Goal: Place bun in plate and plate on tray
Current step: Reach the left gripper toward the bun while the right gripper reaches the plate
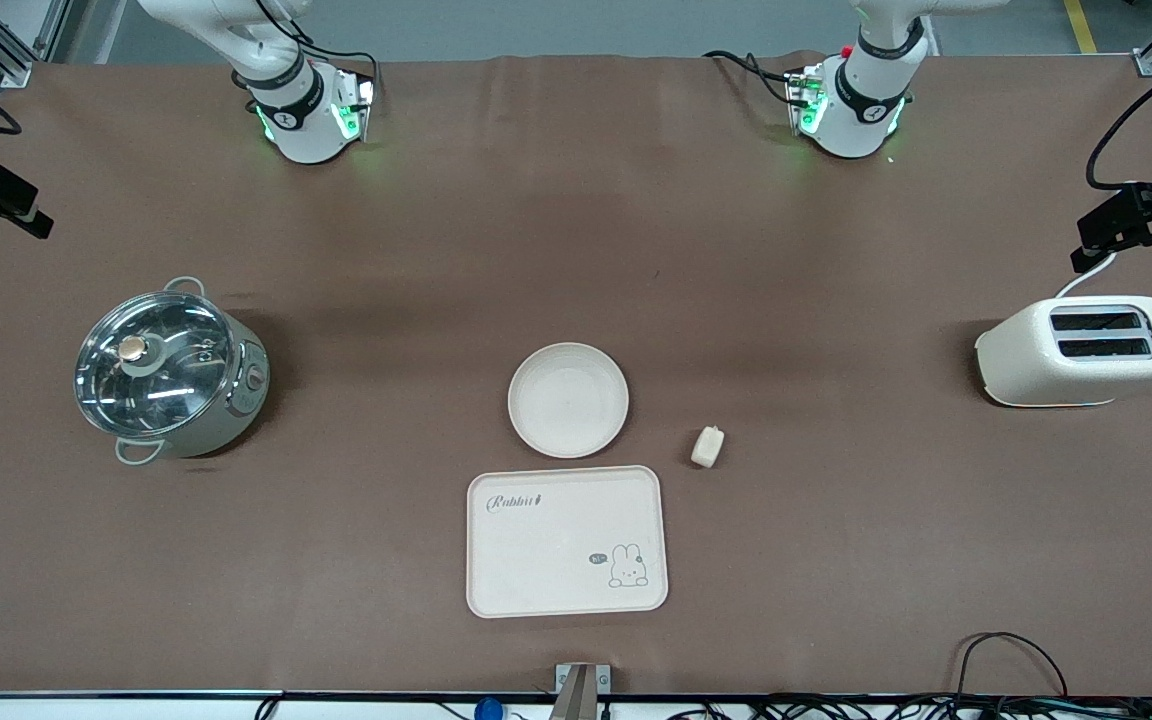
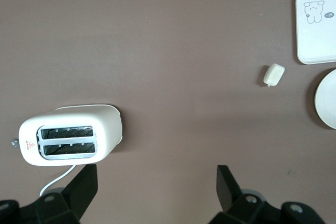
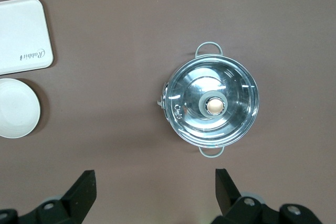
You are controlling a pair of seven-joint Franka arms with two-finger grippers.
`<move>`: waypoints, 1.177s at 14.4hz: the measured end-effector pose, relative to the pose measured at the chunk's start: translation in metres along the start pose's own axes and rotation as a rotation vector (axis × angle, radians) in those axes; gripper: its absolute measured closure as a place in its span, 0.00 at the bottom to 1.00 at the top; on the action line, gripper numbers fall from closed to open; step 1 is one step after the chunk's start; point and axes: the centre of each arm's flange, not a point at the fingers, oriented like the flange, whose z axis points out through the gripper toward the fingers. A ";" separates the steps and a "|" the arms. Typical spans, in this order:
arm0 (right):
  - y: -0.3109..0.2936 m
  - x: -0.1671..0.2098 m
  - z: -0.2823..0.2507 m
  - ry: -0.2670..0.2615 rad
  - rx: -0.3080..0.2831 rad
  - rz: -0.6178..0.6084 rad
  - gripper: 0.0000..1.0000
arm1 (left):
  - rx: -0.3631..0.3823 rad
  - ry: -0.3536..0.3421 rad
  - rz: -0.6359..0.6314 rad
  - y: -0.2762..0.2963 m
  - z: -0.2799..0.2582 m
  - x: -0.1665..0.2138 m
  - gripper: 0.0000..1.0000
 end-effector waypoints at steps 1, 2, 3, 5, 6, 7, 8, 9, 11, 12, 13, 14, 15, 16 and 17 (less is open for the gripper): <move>0.000 0.000 0.000 0.000 0.000 0.000 0.00 | 0.000 0.001 -0.003 -0.001 0.000 0.000 0.00; 0.000 0.000 0.000 0.000 0.000 0.000 0.00 | 0.000 0.003 -0.008 -0.002 -0.001 0.000 0.00; 0.000 0.000 0.000 0.001 0.000 0.000 0.00 | 0.000 0.006 -0.013 -0.003 -0.002 0.000 0.00; 0.000 0.000 0.000 0.004 0.001 0.000 0.00 | 0.001 0.010 -0.020 -0.003 -0.004 0.000 0.00; -0.001 0.001 -0.001 0.008 0.005 -0.001 0.00 | 0.000 0.009 -0.019 -0.002 -0.003 0.000 0.00; -0.002 0.001 -0.001 0.012 0.014 -0.002 0.00 | -0.003 -0.002 -0.013 0.002 0.000 0.001 0.00; -0.003 0.002 0.001 0.009 0.030 -0.001 0.00 | -0.012 -0.025 -0.007 0.009 0.009 0.002 0.00; -0.004 0.005 0.009 -0.004 0.046 0.001 0.00 | -0.030 -0.047 -0.011 0.020 0.021 0.004 0.00; -0.010 0.022 0.044 -0.013 0.083 0.004 0.00 | -0.062 -0.082 -0.052 0.055 0.052 0.017 0.00; -0.018 0.033 0.070 -0.007 0.104 0.005 0.00 | -0.072 -0.090 -0.070 0.079 0.071 0.026 0.00; -0.030 0.044 0.103 -0.011 0.120 0.013 0.00 | -0.077 -0.096 -0.084 0.105 0.094 0.036 0.00; -0.045 0.053 0.139 -0.030 0.133 0.027 0.00 | -0.081 -0.103 -0.092 0.132 0.120 0.046 0.00; -0.061 0.060 0.172 -0.057 0.153 0.040 0.00 | -0.086 -0.107 -0.093 0.158 0.148 0.055 0.00; -0.077 0.067 0.202 -0.090 0.189 0.055 0.00 | -0.092 -0.104 -0.084 0.182 0.178 0.063 0.00; -0.090 0.073 0.230 -0.125 0.228 0.072 0.00 | -0.100 -0.098 -0.066 0.204 0.212 0.072 0.00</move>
